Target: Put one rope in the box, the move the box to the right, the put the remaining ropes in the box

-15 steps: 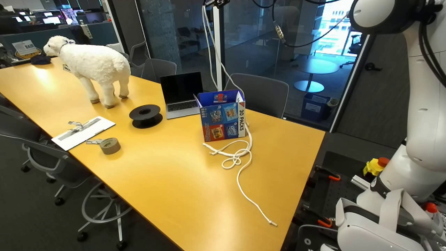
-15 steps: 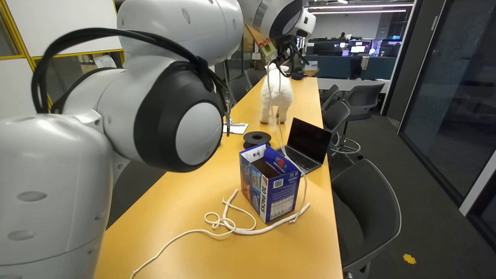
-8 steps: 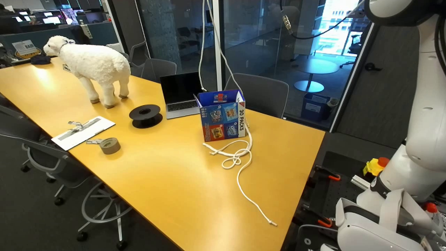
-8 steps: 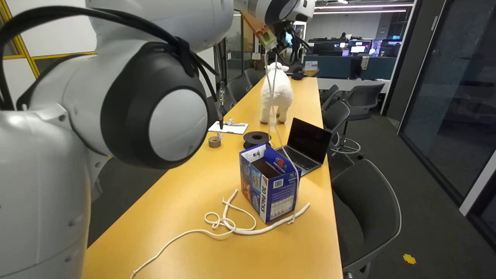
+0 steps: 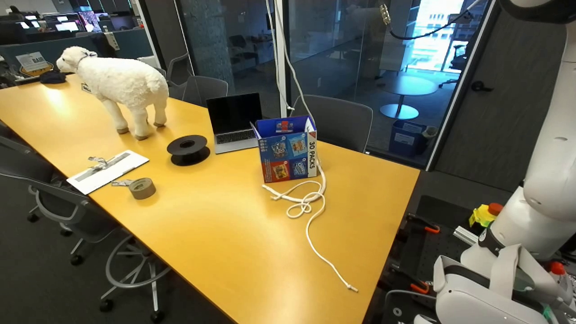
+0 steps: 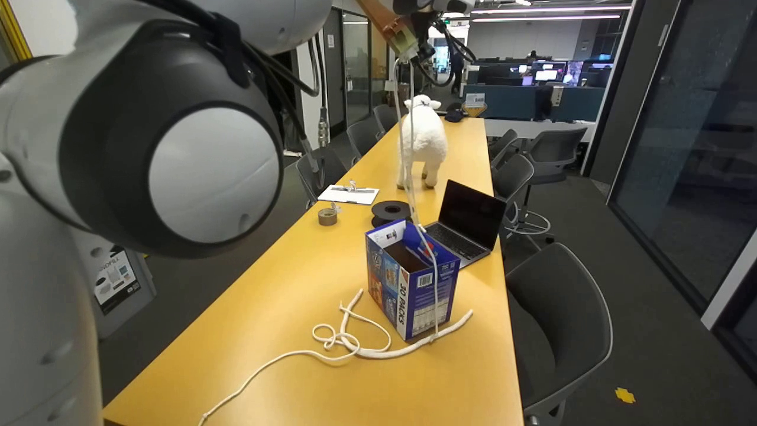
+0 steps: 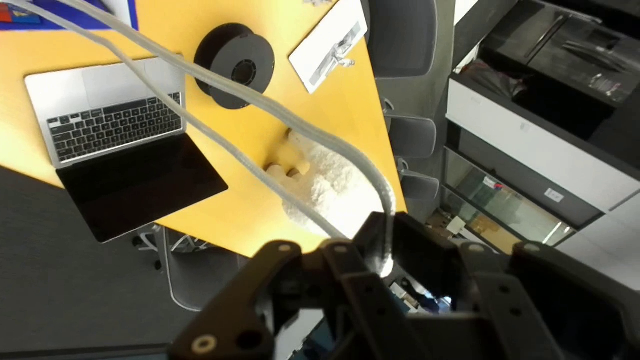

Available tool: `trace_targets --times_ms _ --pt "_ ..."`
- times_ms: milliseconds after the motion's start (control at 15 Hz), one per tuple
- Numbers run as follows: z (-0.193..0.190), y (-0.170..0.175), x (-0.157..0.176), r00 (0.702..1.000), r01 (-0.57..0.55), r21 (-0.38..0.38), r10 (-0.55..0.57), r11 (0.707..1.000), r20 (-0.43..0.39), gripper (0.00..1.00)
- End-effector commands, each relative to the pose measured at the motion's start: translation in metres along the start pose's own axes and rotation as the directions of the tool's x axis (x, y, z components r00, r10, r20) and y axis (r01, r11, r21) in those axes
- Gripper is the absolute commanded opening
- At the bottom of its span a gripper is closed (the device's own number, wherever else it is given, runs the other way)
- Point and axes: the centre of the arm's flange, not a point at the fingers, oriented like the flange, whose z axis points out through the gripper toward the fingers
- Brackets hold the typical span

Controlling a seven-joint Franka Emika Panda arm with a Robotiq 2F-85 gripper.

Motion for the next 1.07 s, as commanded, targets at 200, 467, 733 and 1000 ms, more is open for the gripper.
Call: trace_targets --times_ms 200,467,733,1000 --pt "0.031 0.025 -0.015 0.99 0.003 0.053 -0.011 0.999 0.143 0.04" --pt "0.064 0.044 -0.021 0.975 -0.008 0.035 0.0 0.999 0.22 0.04" --pt "0.097 0.066 -0.038 0.959 0.013 0.012 -0.016 1.0 0.282 0.03" --pt "0.13 0.095 -0.06 0.936 0.027 -0.024 -0.017 0.999 0.352 0.03"
